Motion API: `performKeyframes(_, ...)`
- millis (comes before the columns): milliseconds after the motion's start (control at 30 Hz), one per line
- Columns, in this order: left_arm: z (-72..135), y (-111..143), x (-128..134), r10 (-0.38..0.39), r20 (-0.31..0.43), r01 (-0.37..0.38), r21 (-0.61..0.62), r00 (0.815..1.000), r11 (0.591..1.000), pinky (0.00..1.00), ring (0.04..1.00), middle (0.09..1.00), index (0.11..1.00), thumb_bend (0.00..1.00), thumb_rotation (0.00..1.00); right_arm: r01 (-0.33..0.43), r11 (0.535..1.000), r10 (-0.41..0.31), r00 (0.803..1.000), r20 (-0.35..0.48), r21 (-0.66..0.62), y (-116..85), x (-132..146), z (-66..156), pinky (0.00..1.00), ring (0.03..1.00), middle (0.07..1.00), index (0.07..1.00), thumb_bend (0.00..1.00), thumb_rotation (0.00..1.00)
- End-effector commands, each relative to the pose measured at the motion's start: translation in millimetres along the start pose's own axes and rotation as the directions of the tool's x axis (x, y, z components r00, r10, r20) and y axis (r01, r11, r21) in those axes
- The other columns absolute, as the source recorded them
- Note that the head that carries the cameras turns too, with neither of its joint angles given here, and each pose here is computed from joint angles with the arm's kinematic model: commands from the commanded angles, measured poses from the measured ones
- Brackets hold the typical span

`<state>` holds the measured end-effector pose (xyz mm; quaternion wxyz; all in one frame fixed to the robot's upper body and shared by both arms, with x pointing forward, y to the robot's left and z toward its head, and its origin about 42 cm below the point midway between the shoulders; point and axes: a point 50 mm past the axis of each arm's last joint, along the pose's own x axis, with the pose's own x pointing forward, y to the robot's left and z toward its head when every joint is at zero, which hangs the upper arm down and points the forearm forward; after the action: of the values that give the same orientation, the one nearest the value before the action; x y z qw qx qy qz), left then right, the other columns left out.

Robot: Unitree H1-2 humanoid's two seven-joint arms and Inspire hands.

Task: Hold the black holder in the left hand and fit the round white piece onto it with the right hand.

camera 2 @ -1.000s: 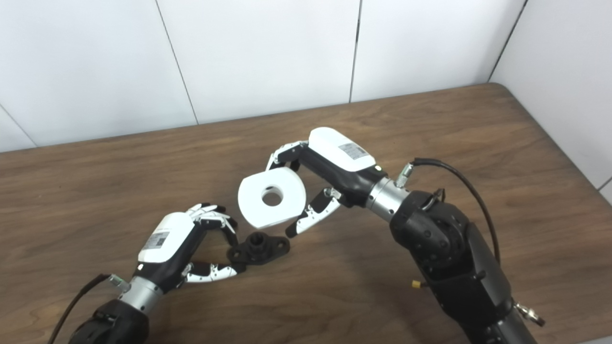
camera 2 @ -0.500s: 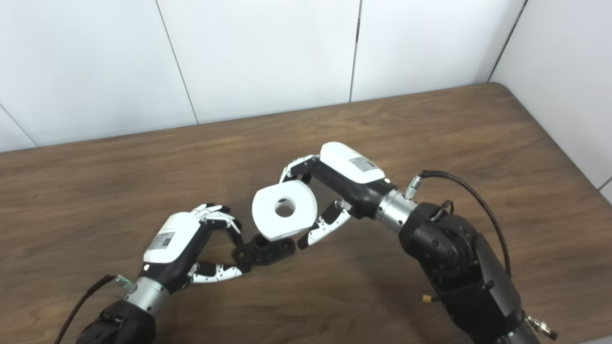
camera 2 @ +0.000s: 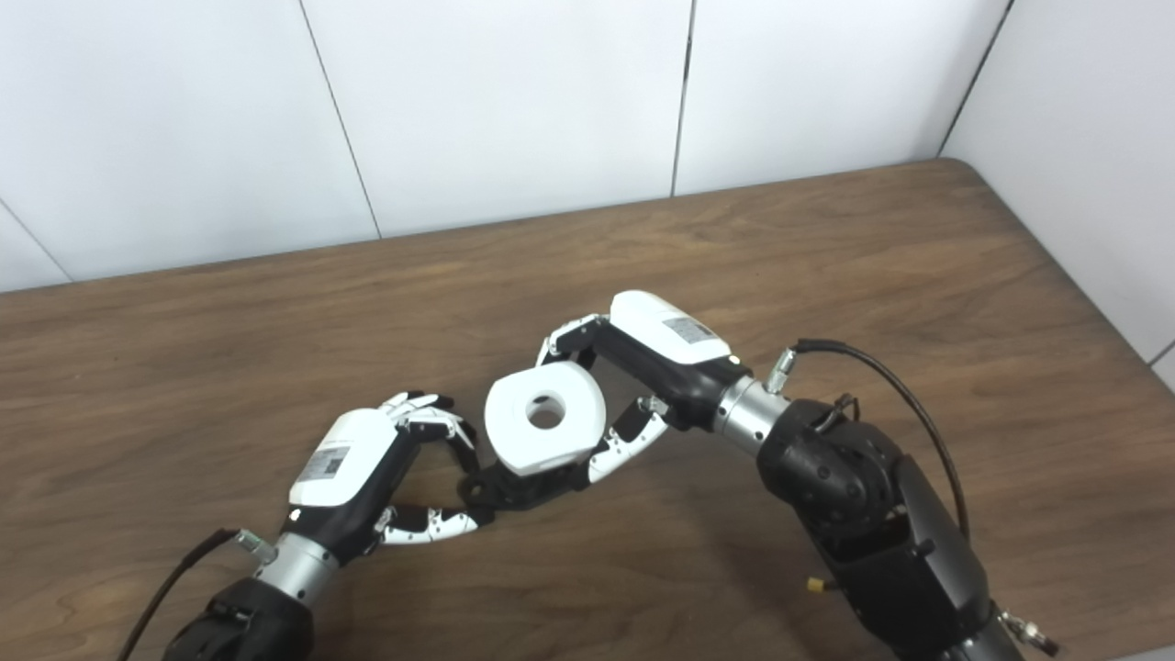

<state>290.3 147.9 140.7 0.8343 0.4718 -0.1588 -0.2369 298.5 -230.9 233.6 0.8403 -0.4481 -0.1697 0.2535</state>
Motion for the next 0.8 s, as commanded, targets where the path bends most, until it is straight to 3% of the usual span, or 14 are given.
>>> performKeyframes(0, 9, 5, 4, 0.025, 0.032, -0.025, 0.015, 0.999, 1.0, 0.94, 0.868, 0.709, 0.488, 0.52, 0.08, 0.048, 0.999, -0.048, 0.998, 0.05, -0.003, -10, 4, 8, 0.62, 0.704, 0.663, 0.482, 0.52, 0.13)
performKeyframes(767, 20, 6, 8, 0.043, 0.034, -0.043, 0.006, 0.998, 0.999, 0.93, 0.864, 0.705, 0.488, 0.52, 0.08, -0.004, 1.0, 0.004, 1.0, 0.002, 0.021, 9, -7, -9, 0.62, 0.707, 0.665, 0.483, 0.52, 0.13)
